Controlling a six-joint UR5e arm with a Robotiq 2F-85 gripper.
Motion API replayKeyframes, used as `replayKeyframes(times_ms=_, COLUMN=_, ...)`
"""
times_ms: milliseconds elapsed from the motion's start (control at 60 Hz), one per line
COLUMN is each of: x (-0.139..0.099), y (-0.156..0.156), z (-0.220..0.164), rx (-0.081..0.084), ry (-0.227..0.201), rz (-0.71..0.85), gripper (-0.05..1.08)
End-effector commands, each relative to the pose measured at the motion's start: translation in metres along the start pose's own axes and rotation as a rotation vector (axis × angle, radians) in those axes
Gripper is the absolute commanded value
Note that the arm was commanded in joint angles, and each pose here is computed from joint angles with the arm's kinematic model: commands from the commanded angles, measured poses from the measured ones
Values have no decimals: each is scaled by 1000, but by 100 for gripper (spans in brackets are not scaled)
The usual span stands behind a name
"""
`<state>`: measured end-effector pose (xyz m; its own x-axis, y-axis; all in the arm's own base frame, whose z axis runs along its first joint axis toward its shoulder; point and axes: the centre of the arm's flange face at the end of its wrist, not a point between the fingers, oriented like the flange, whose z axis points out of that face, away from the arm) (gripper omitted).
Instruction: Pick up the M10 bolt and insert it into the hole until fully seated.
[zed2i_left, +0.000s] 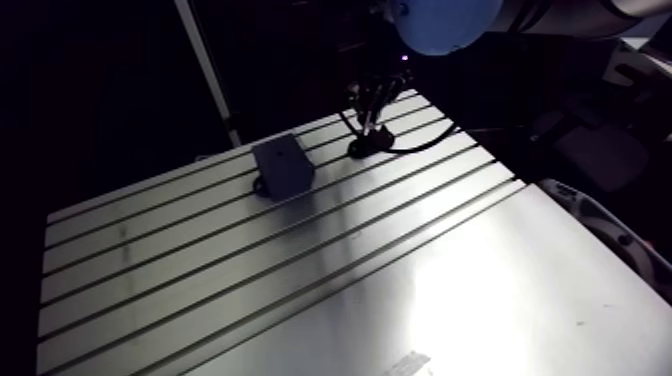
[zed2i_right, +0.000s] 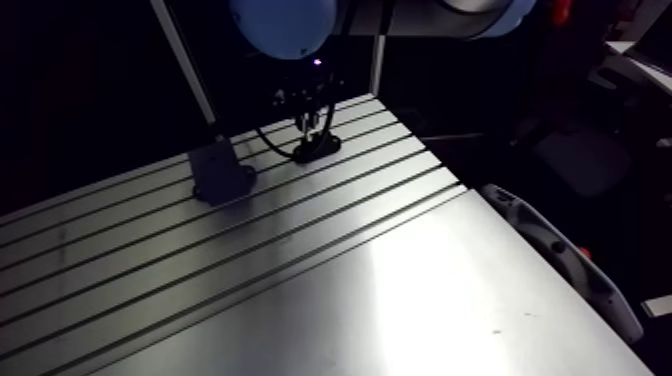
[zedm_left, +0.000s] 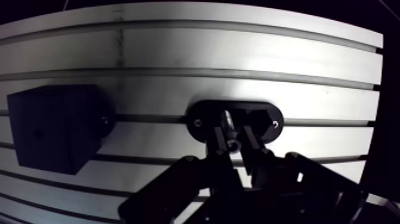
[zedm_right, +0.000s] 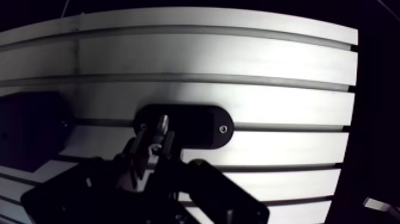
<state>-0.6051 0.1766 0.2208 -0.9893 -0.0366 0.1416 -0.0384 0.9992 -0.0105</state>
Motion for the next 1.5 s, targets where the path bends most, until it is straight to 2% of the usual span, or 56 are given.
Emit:
replayKeyframes(times_ms=17, x=3, y=-4, z=-21, rx=14, ry=51, rz=2, gripper=97)
replayKeyframes(times_ms=100, x=3, y=-3, z=-28, rx=12, ry=63, rz=2, gripper=101)
replayKeyframes(times_ms=250, x=6, y=-4, z=-47, rx=-8, ry=95, rz=3, gripper=107)
replayKeyframes(times_ms=433, x=7, y=-14, z=-75, rx=-31, ry=132, rz=-5, gripper=108)
replayKeyframes(times_ms=517, x=10, y=-23, z=-83, rx=-30, ry=140, rz=-15, gripper=108)
replayKeyframes(times_ms=617, x=21, y=-36, z=-91, rx=-19, ry=133, rz=2, gripper=108)
replayKeyframes(times_ms=633, x=24, y=-41, z=-95, rx=-10, ry=117, rz=9, gripper=108)
replayKeyframes(times_ms=650, x=24, y=-41, z=-95, rx=-10, ry=117, rz=9, gripper=108)
replayKeyframes(times_ms=683, x=31, y=-45, z=-104, rx=17, ry=63, rz=29, gripper=108)
replayKeyframes(times_ms=700, x=31, y=-45, z=-104, rx=17, ry=63, rz=29, gripper=108)
replayKeyframes(times_ms=717, x=33, y=-46, z=-109, rx=27, ry=36, rz=39, gripper=108)
replayKeyframes(times_ms=733, x=33, y=-46, z=-109, rx=27, ry=36, rz=39, gripper=108)
replayKeyframes(times_ms=750, x=34, y=-45, z=-114, rx=36, ry=15, rz=49, gripper=108)
replayKeyframes(times_ms=800, x=36, y=-46, z=-119, rx=42, ry=-4, rz=60, gripper=108)
replayKeyframes(times_ms=817, x=39, y=-48, z=-125, rx=41, ry=-21, rz=70, gripper=108)
replayKeyframes(times_ms=833, x=39, y=-48, z=-125, rx=41, ry=-21, rz=70, gripper=108)
replayKeyframes(times_ms=850, x=41, y=-51, z=-130, rx=35, ry=-38, rz=78, gripper=108)
replayKeyframes(times_ms=867, x=41, y=-51, z=-130, rx=35, ry=-38, rz=78, gripper=108)
replayKeyframes(times_ms=883, x=44, y=-57, z=-134, rx=31, ry=-61, rz=83, gripper=108)
replayKeyframes(times_ms=900, x=44, y=-57, z=-134, rx=31, ry=-61, rz=83, gripper=108)
replayKeyframes(times_ms=917, x=47, y=-64, z=-137, rx=18, ry=-95, rz=82, gripper=108)
replayKeyframes(times_ms=933, x=47, y=-64, z=-137, rx=18, ry=-95, rz=82, gripper=108)
replayKeyframes(times_ms=950, x=48, y=-72, z=-137, rx=-2, ry=-133, rz=76, gripper=108)
replayKeyframes(times_ms=967, x=50, y=-82, z=-137, rx=-14, ry=-157, rz=65, gripper=108)
replayKeyframes(times_ms=983, x=50, y=-82, z=-137, rx=-14, ry=-157, rz=65, gripper=108)
replayKeyframes(times_ms=1000, x=52, y=-90, z=-137, rx=-31, ry=-177, rz=57, gripper=108)
replayKeyframes(times_ms=1017, x=52, y=-90, z=-137, rx=-31, ry=-177, rz=57, gripper=108)
replayKeyframes(times_ms=1033, x=55, y=-95, z=-137, rx=-44, ry=-186, rz=51, gripper=108)
replayKeyframes(times_ms=1067, x=56, y=-98, z=-135, rx=-48, ry=-194, rz=52, gripper=108)
replayKeyframes(times_ms=1117, x=57, y=-99, z=-134, rx=-49, ry=-203, rz=58, gripper=108)
replayKeyframes(times_ms=1150, x=55, y=-101, z=-130, rx=-41, ry=-232, rz=71, gripper=108)
replayKeyframes(times_ms=1217, x=54, y=-105, z=-124, rx=-31, ry=-260, rz=68, gripper=108)
replayKeyframes(times_ms=1417, x=58, y=-120, z=-112, rx=-27, ry=-285, rz=74, gripper=108)
replayKeyframes(times_ms=1500, x=63, y=-131, z=-110, rx=-21, ry=-294, rz=74, gripper=108)
